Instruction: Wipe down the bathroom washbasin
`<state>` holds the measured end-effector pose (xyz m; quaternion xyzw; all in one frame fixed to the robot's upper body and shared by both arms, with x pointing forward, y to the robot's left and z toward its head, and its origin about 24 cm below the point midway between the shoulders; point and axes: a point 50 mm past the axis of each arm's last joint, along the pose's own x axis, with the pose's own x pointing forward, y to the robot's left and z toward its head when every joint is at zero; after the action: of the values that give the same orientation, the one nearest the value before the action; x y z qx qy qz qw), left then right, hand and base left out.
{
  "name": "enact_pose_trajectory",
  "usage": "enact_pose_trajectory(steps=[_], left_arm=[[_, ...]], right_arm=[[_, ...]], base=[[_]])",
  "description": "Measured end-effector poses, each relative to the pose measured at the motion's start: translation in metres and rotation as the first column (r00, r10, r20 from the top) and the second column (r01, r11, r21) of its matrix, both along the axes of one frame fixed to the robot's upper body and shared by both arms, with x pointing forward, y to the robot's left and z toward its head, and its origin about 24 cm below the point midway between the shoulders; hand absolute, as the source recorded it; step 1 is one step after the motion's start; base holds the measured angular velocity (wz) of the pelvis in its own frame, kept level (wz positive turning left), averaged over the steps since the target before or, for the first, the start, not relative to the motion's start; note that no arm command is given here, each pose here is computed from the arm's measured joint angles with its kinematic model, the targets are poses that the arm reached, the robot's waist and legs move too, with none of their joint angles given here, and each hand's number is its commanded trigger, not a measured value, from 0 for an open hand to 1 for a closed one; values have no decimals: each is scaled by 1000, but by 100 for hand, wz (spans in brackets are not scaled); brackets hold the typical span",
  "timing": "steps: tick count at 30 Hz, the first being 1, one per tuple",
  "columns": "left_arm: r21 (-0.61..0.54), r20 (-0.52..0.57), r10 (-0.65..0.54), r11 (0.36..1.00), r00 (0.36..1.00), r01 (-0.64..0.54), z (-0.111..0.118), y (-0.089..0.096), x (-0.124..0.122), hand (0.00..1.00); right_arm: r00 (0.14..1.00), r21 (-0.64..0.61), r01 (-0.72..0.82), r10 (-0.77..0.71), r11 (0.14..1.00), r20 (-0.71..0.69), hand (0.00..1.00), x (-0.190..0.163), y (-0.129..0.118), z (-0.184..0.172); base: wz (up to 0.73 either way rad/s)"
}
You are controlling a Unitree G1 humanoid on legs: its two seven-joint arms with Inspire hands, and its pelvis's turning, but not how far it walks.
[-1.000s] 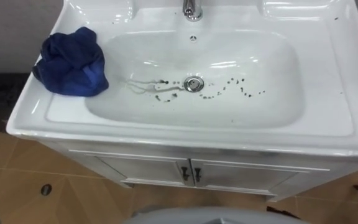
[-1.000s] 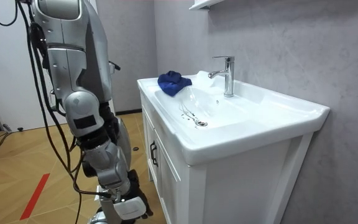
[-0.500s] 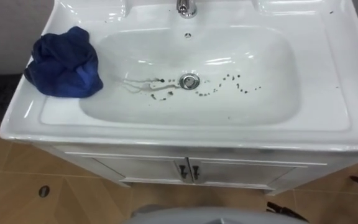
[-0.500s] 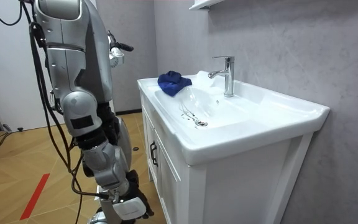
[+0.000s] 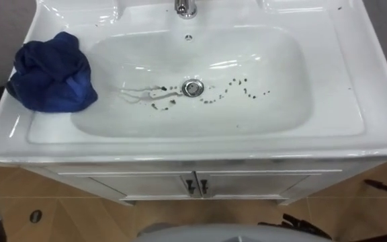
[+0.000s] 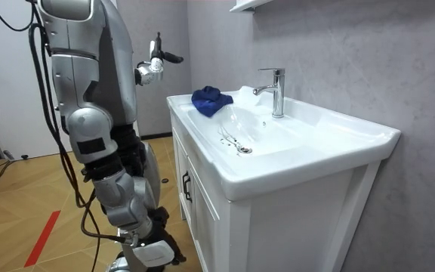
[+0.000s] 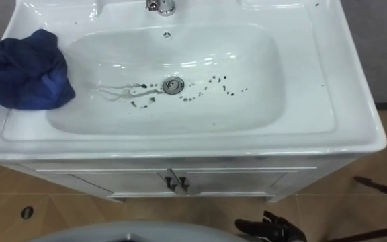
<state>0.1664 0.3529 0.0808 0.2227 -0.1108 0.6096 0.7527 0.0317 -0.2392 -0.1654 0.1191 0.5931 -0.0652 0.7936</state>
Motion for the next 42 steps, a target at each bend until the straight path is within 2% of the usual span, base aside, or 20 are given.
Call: enact_pose_trajectory(steps=[6,15,20,27,35,42], left_arm=[[-45,-82,-107,994,991,103,-21,-24,9,0],[-105,-219,-227,972,949,208,-49,-43,17,0],[-112,-244,-244,968,938,223,-52,-43,17,0],[-52,-299,-263,964,917,259,-51,-46,20,0],[-47,-310,-276,960,910,275,-51,-48,21,0],[-71,-333,-347,936,877,343,-60,-66,27,0]], right_arm=[[1000,4,4,-4,1000,9,0,1,0,0],[1000,24,24,-24,999,11,0,0,-1,0],[1000,34,26,-26,999,9,0,2,0,0],[1000,38,24,-25,999,13,0,2,0,0],[999,47,43,-44,998,16,0,2,-1,0],[999,48,33,-35,998,30,0,5,-1,1]], base=[[-1],[-3],[0],[0],[-9],[0]])
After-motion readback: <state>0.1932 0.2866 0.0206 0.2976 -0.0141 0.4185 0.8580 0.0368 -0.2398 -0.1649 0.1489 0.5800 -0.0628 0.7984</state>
